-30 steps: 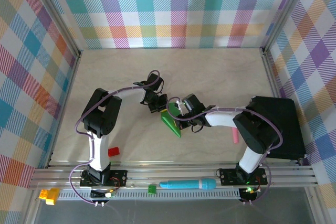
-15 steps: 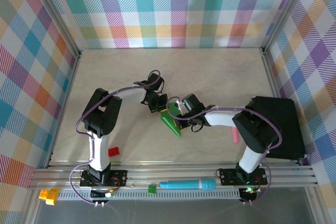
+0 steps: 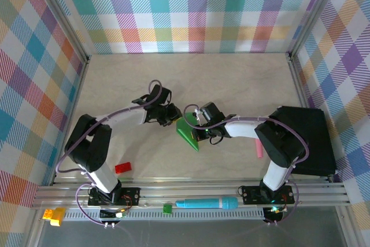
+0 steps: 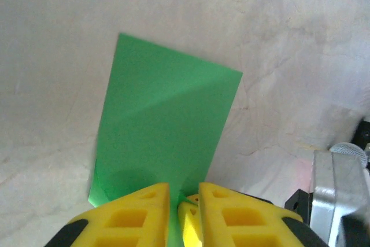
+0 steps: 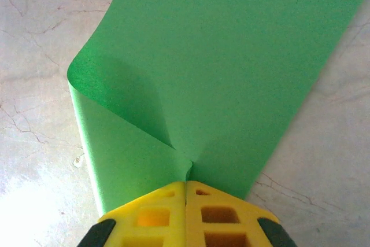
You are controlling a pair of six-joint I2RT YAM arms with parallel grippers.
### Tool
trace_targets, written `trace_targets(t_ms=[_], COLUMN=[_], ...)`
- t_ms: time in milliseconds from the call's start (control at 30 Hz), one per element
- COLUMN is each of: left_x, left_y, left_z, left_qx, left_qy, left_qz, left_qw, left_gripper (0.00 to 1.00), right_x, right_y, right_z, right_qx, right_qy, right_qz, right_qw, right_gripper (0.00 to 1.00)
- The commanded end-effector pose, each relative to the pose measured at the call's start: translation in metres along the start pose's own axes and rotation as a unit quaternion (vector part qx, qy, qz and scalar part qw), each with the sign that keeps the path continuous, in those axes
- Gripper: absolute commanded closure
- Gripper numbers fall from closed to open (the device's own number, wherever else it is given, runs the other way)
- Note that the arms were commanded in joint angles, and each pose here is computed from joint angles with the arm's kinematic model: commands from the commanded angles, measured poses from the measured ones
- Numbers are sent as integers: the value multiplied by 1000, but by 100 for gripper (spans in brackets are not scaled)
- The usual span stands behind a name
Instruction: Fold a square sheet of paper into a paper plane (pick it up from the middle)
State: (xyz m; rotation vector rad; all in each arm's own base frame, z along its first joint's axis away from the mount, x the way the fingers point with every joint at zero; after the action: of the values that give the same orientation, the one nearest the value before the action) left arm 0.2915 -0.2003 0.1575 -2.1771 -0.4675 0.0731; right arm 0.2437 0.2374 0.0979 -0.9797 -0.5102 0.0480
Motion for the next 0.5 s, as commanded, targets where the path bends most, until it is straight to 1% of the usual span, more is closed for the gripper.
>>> trace_targets(t_ms=[0, 100, 200, 333, 467], left_x=[-15, -30, -41, -53, -57], left_y=[-2, -7, -7, 8, 24], left_z=[-4, -2, -2, -2, -4], left_qx=[-52, -51, -48, -43, -49], left_qy=[-45, -60, -66, -70, -73], left_qz=[-3, -13, -13, 5, 19], left_qw=[998, 997, 997, 997, 996], left_gripper=[85, 90, 92, 92, 93], right_x=[-20, -21, -20, -20, -20], right_y=[11, 12, 12, 13, 13], right_z=[-16, -17, -16, -17, -17], right_qx=[-38, -38, -35, -36, -36], right_qy=[35, 36, 37, 39, 39], right_qz=[60, 59, 59, 62, 64], right_qw=[997, 997, 997, 997, 996], right_gripper=[100, 100, 100, 100, 100])
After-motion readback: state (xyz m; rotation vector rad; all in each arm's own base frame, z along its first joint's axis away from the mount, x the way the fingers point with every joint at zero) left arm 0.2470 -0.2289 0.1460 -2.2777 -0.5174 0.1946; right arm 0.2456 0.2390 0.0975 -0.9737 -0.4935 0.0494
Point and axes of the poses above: each hand's point on the last joint's axis, 136 mm out from that joint toward the fingers, its own y axis out along the fingers, its own z axis along the line the jaws close on, x = y × z, the point moved 10 cm from there along -y, back along the fingers, and after that the axes turned 3 degrees about y, right-handed, at the moved point
